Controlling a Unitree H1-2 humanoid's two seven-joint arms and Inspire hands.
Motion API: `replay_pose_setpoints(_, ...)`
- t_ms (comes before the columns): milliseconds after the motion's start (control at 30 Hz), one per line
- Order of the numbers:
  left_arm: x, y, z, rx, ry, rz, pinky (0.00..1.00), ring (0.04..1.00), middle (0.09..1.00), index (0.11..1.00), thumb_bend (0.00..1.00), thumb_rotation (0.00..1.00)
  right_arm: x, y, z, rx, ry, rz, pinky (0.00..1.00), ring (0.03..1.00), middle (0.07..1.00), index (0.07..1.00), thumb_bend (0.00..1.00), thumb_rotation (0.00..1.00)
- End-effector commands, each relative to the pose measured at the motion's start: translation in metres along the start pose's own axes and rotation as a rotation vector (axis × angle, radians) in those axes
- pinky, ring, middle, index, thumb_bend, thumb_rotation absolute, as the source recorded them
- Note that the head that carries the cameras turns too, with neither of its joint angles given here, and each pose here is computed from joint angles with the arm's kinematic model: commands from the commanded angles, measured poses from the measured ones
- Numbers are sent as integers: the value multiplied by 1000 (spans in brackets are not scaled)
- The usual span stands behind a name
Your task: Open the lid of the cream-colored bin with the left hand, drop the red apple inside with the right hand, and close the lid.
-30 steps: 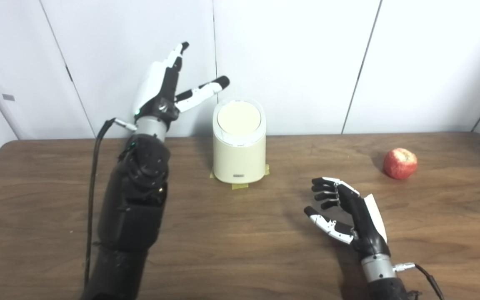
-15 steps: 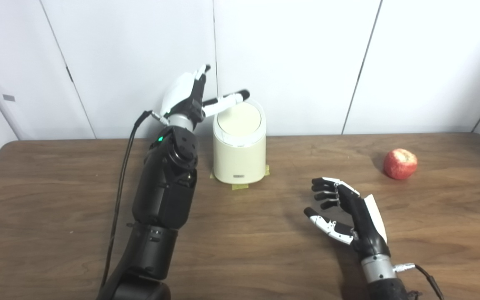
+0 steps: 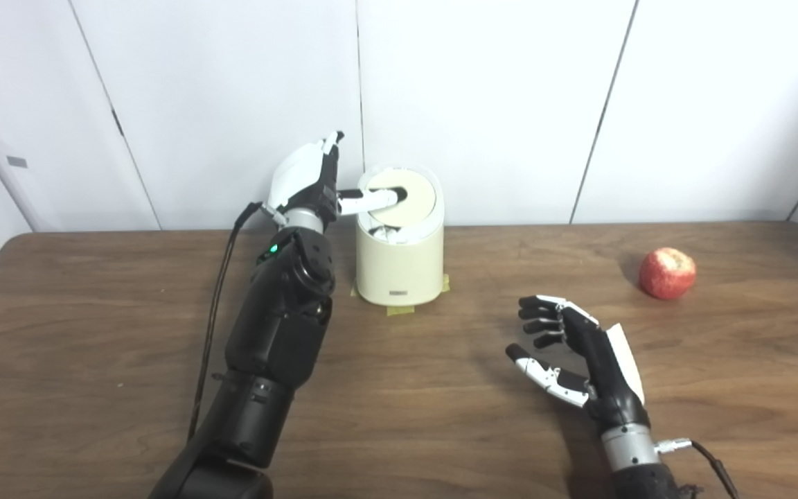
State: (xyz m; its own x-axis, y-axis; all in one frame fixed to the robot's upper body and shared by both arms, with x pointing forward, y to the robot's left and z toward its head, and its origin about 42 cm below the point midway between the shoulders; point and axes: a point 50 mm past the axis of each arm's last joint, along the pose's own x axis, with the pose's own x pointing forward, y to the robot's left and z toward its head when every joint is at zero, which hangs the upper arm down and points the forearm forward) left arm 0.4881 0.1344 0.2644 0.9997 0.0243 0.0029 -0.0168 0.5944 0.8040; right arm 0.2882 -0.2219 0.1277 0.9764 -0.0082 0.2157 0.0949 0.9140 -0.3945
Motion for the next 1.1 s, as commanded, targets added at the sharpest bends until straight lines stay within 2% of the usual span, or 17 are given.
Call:
replay_pose_setpoints(0, 6, 20, 19, 8, -53, 77, 1000, 1000, 1000, 1000, 904, 450, -1, -4, 3, -22, -33, -9, 547, 642, 680, 682, 284, 180)
replay_pose_setpoints(100, 6, 15, 17, 12, -50, 63, 1000, 1000, 1000, 1000, 893, 425, -2, -4, 4, -24, -34, -12, 547, 640, 675, 680, 286, 168)
replay_pose_setpoints(367, 8, 5, 18, 96, -45, 69, 1000, 1000, 1000, 1000, 869, 405, -4, -4, 5, -31, -32, -14, 547, 640, 676, 680, 288, 213)
replay_pose_setpoints(567, 10, 2, 20, 130, -45, 102, 1000, 1000, 1000, 1000, 858, 437, -3, -4, 6, -34, -18, -11, 549, 641, 682, 682, 288, 228)
replay_pose_setpoints(767, 12, 2, 27, 180, -67, 165, 1000, 1000, 1000, 1000, 909, 367, -3, -3, 8, -35, -16, -10, 545, 639, 679, 684, 292, 225)
replay_pose_setpoints(967, 17, 5, 39, 365, -101, 237, 1000, 1000, 1000, 1000, 991, 321, -2, -1, 6, -27, -23, -11, 543, 637, 678, 679, 294, 192)
replay_pose_setpoints(1067, 18, 10, 43, 437, -117, 251, 1000, 1000, 1000, 1000, 1000, 255, -2, -1, 7, -26, -13, -9, 550, 644, 682, 683, 293, 195)
